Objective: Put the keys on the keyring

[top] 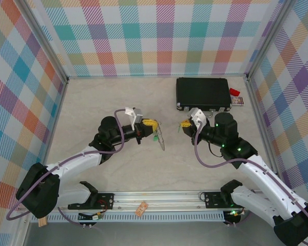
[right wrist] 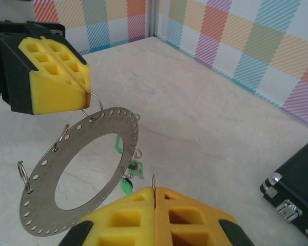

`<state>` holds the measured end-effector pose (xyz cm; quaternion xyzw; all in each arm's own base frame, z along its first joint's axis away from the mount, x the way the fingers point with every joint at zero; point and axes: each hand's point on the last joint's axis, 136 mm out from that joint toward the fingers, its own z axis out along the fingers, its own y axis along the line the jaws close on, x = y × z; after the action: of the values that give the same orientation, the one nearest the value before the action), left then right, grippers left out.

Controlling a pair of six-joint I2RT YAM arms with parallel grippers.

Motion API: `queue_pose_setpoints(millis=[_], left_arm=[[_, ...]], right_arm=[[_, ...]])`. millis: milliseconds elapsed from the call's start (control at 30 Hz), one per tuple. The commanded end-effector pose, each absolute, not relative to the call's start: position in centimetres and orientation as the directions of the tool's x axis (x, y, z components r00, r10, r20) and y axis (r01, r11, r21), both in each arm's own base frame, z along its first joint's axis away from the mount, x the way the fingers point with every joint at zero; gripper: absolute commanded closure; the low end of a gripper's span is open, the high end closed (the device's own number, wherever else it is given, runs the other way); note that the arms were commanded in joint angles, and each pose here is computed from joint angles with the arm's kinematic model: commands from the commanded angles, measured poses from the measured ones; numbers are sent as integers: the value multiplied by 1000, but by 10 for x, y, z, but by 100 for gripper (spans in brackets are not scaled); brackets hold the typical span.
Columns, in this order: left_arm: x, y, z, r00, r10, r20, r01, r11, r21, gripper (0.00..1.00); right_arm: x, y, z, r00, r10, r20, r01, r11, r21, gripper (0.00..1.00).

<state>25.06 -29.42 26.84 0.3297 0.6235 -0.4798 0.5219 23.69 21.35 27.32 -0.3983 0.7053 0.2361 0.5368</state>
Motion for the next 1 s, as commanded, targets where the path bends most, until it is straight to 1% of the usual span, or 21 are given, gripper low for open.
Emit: queue_pose_setpoints(millis=[0, 133, 333, 600, 733, 967], left_arm=[[242, -301, 282, -133, -99, -986, 947, 281, -155, 100], [240, -306, 275, -112, -91, -989, 952, 274, -133, 100], [237, -312, 271, -103, -88, -991, 956, 268, -123, 100], [228, -312, 279, -62, -100, -993, 958, 271, -87, 100], [233, -312, 281, -53, -107, -993, 950, 300, -83, 100], [230, -309, 285, -40, -137, -990, 948, 306, -81, 100]], right_arm=[[232, 221, 288, 11, -334, -943, -842, 505, -189, 100], [231, 225, 288, 15, -347, -938, -856, 480, -191, 100], [230, 226, 285, 7, -357, -934, -860, 474, -187, 100], [228, 225, 292, 37, -372, -927, -859, 462, -220, 100], [228, 225, 297, 53, -376, -925, -856, 460, -236, 100], [224, 230, 300, 77, -390, -918, -863, 435, -257, 100]])
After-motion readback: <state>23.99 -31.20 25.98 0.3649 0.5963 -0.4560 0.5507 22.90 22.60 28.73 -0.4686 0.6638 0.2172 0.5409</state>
